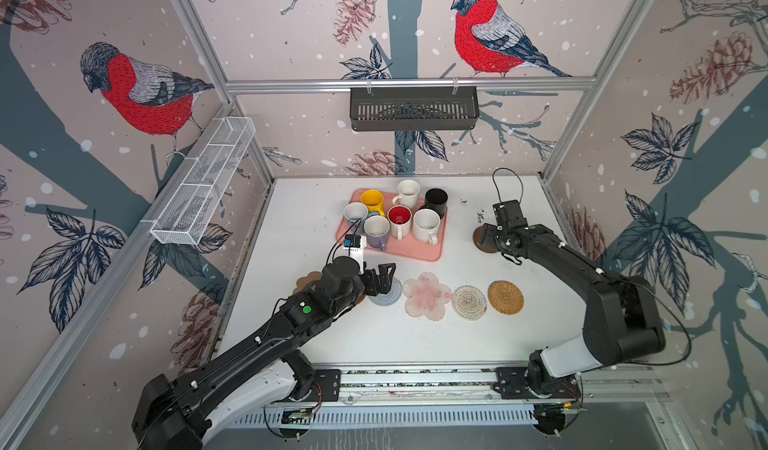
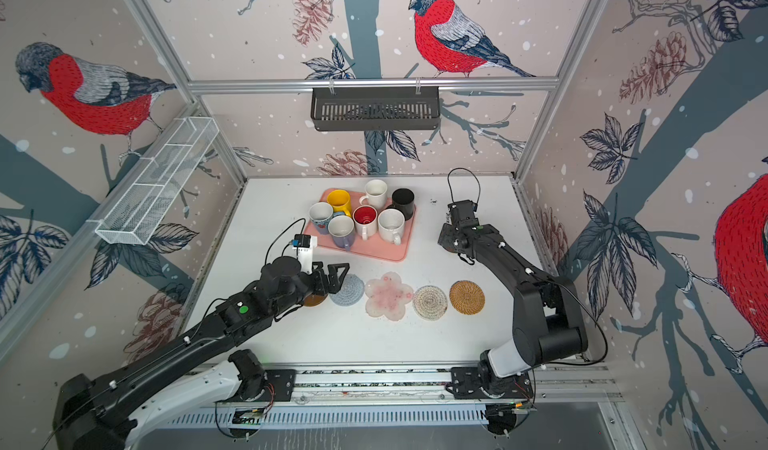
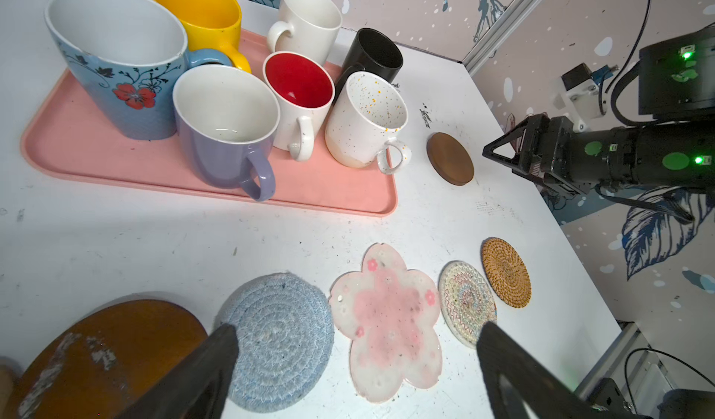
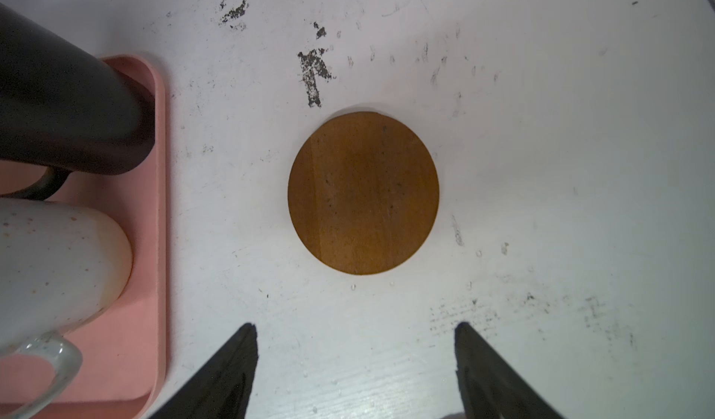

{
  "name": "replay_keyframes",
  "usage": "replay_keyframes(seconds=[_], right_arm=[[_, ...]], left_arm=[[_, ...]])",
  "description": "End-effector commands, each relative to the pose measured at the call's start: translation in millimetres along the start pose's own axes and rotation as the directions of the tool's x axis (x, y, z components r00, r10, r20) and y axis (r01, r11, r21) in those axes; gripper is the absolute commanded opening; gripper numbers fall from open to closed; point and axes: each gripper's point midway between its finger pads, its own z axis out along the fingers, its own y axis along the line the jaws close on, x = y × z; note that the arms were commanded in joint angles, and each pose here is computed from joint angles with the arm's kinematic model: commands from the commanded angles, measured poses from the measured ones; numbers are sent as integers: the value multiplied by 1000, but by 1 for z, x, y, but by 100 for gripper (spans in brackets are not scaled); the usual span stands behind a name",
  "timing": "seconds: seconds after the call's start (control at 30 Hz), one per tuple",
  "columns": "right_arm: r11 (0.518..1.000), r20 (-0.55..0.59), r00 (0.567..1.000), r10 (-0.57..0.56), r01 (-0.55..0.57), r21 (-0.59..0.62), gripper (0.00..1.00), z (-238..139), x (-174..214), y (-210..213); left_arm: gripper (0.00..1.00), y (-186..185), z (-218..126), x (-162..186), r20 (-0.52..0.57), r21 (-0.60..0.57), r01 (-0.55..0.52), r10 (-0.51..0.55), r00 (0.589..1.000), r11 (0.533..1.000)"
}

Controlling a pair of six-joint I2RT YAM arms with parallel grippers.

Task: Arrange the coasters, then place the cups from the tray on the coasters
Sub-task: 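Raise the right gripper and move it over the dark wooden coaster, then push the dark wooden coaster with the right gripper away from the tray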

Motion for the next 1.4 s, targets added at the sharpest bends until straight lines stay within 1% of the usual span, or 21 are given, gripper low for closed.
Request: replay_keyframes(seconds=[0.0, 0.2, 0.33, 0.5, 0.77, 0.9, 1.13, 1.37], right_arm=[[999, 45, 998, -48, 48, 12, 81, 10, -20, 7], [996, 39, 995, -87, 86, 33, 82, 36, -35, 17], [993, 13, 994, -109, 109, 45, 82, 54, -35, 24], [986, -26, 989, -143, 145, 86, 77, 73, -30, 27], [980, -58, 986, -156, 161, 115, 75, 86, -21, 28], [980, -73, 985, -154, 162, 119, 72, 91, -16, 26], [980, -88, 985, -146, 156, 119, 67, 93, -10, 25], [980, -100, 985, -142, 154, 128, 64, 92, -2, 21]], left_arm=[[97, 3, 7, -2, -4, -25, -30, 30, 1000, 999], [97, 0, 21, -12, 13, -41, -37, 37, 999, 999], [97, 5, 29, -5, 21, -43, -14, 15, 1000, 999], [97, 19, 33, 6, 44, -72, 4, -1, 999, 997], [97, 22, 35, 12, 39, -75, -3, 6, 999, 997], [97, 22, 36, 14, 30, -69, -4, 6, 1000, 998], [97, 22, 36, 18, 28, -58, 8, -7, 1000, 998], [97, 23, 35, 20, 23, -57, 12, -10, 1000, 998]])
